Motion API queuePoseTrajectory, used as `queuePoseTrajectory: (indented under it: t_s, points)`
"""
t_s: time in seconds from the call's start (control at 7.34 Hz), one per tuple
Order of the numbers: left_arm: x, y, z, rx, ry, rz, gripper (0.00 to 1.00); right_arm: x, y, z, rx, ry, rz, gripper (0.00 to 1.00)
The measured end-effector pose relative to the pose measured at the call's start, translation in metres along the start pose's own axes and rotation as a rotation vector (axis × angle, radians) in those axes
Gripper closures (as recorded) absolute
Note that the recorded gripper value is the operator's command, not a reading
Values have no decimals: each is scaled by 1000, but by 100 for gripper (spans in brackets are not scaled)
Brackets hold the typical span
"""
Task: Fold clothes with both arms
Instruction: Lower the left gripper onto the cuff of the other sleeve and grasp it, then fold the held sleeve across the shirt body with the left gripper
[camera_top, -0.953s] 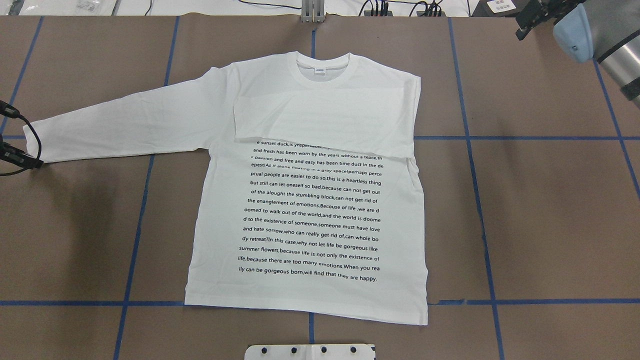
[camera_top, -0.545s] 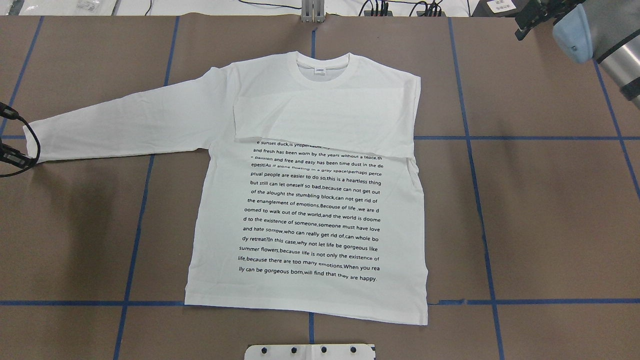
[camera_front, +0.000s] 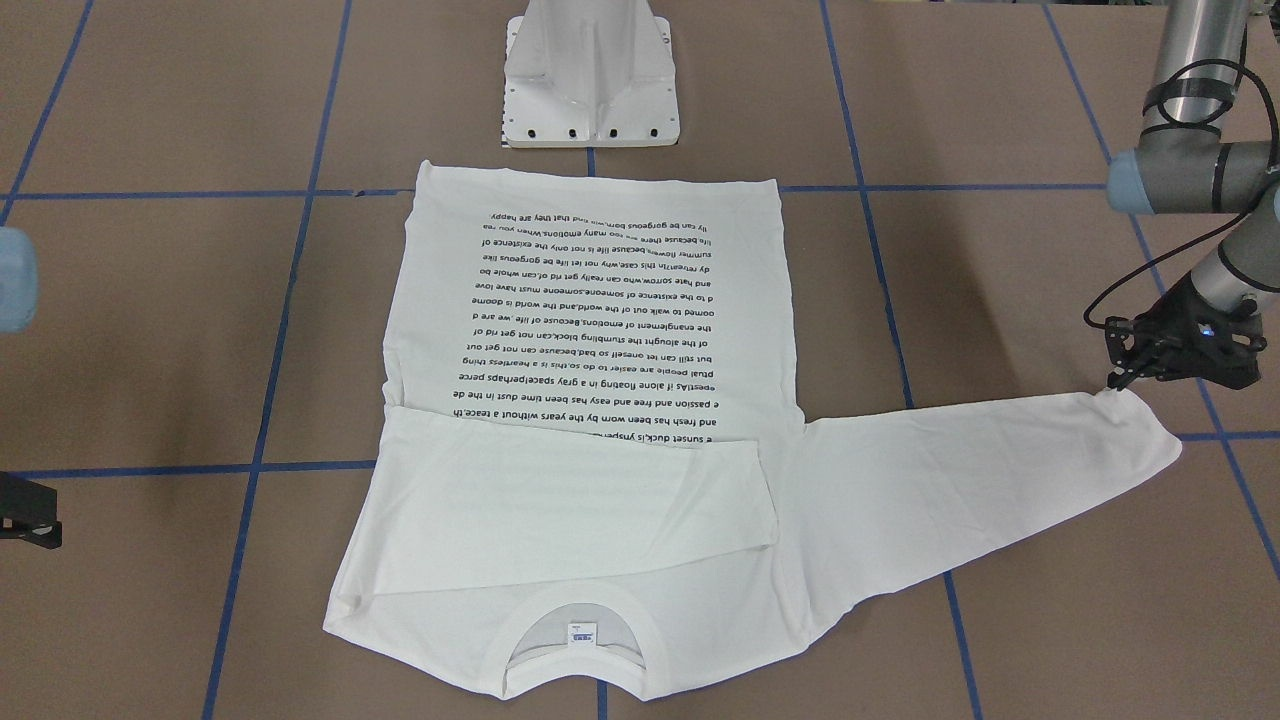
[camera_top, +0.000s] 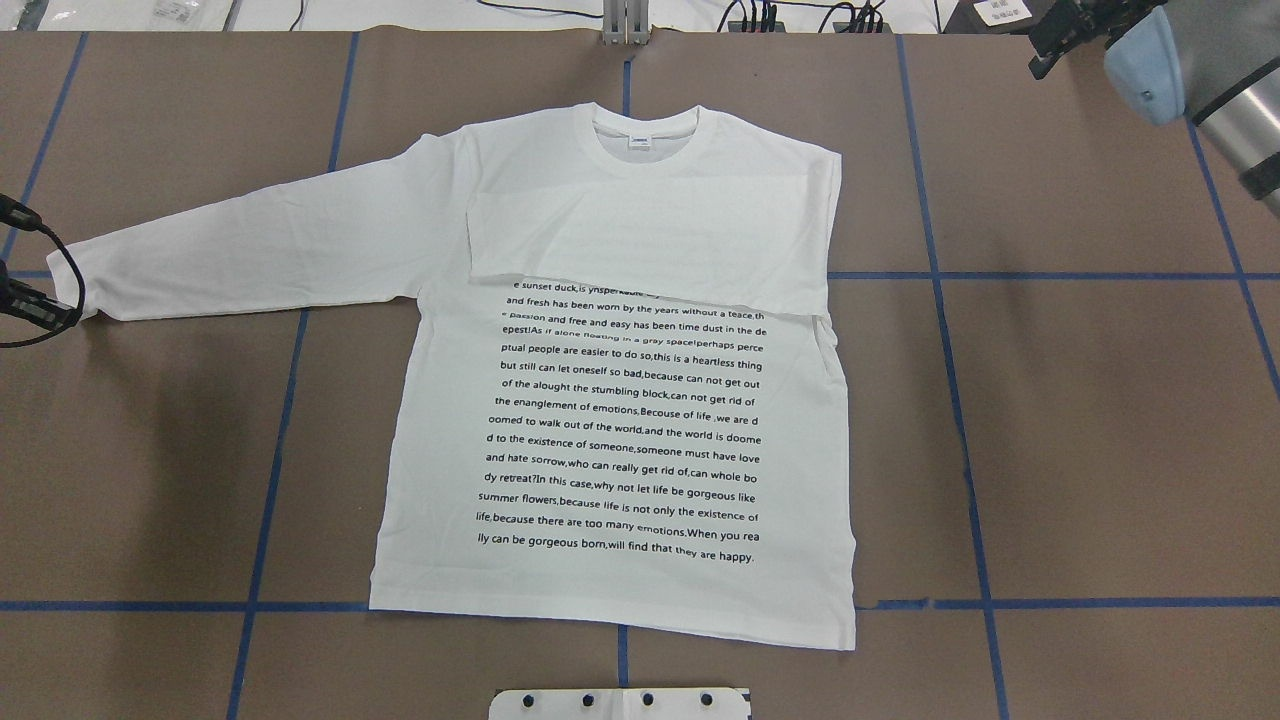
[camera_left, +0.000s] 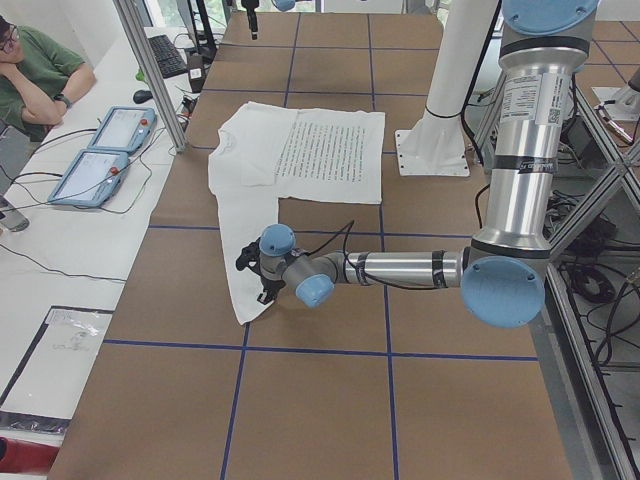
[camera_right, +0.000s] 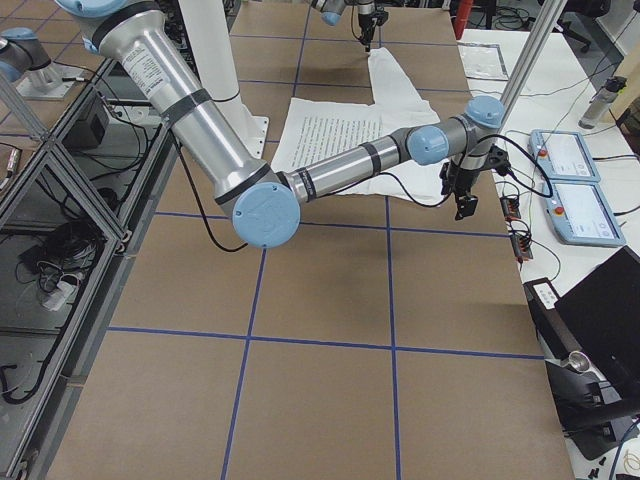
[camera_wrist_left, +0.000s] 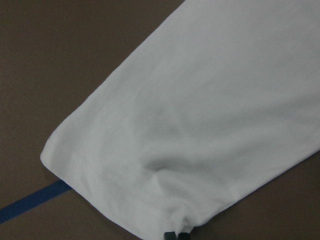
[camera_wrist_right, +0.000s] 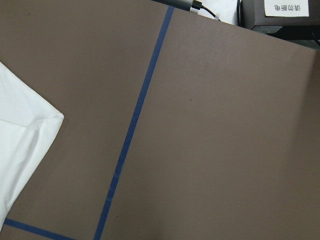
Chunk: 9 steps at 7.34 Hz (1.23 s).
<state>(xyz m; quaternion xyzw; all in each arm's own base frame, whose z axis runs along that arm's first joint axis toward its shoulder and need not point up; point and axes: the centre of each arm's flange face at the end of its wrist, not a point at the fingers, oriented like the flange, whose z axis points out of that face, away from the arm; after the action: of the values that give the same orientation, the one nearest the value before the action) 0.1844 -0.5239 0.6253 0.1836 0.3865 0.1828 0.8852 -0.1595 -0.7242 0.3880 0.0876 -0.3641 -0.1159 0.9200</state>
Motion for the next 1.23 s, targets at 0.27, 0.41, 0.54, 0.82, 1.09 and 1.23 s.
queuePoseTrajectory:
  t_s: [0.27,0.41,0.54,0.82,1.09,1.23]
  points:
    - [27,-67,-44,75,19,11,100,19,4,-6,3,7,18,0]
    - [44,-112,-70,86,20,-2,100,37,10,-9,2,12,26,0]
    - [65,-159,-96,94,25,-22,100,58,19,-9,-3,16,18,0]
    - [117,-238,-144,144,70,-117,100,103,43,-9,-14,9,-11,0]
    - [196,-300,-177,193,155,-229,100,124,55,-10,-17,-2,-12,0]
    - [246,-324,-185,198,210,-291,100,128,56,-12,-15,-2,-7,0]
